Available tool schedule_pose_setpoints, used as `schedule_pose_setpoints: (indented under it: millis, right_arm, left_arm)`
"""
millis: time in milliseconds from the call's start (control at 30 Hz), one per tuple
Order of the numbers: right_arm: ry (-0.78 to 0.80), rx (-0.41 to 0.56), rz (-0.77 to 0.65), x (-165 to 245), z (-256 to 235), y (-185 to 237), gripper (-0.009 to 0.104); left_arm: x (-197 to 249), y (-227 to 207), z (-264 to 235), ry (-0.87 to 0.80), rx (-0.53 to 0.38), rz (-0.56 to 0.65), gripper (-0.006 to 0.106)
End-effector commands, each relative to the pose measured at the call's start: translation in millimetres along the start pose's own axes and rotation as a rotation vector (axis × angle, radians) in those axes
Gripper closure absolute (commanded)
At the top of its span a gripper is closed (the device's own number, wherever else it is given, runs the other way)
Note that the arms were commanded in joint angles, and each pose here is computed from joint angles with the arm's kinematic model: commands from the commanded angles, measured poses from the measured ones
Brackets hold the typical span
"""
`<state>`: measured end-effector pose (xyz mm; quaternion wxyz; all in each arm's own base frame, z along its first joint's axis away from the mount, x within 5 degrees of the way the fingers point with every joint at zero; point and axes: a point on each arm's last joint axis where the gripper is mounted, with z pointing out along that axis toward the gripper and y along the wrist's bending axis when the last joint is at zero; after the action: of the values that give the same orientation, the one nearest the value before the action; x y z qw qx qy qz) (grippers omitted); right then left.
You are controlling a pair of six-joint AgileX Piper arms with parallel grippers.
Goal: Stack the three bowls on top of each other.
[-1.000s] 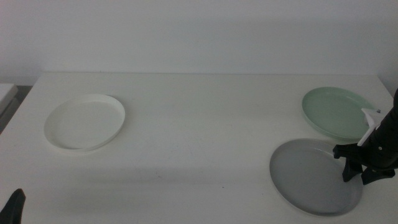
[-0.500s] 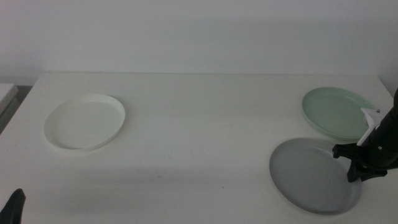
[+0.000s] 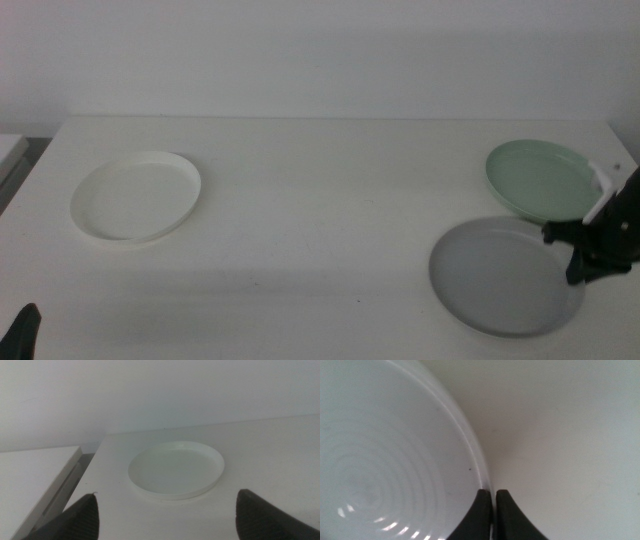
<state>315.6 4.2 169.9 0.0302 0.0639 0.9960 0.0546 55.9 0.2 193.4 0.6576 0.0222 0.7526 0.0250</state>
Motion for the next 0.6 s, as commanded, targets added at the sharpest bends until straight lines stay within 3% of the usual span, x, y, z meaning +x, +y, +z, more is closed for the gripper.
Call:
schedule_pose_setpoints:
  millis: [0,200,567]
  right_arm:
    - [-0.015,-0.037,-0.033,0,-22,4,0.097]
    - [-0.102,-0.204,-0.114,-21,-69,39,0.097]
    - [-0.124,-0.267,-0.288,-68,-63,141,0.097]
  left_arm:
    - [-1,0,0,-0.018,0.007,-0.004,0.007]
    - [-1,0,0,-0.018,0.007,-0.004,0.007]
    - [-1,0,0,-0.018,0.007,-0.004,0.007]
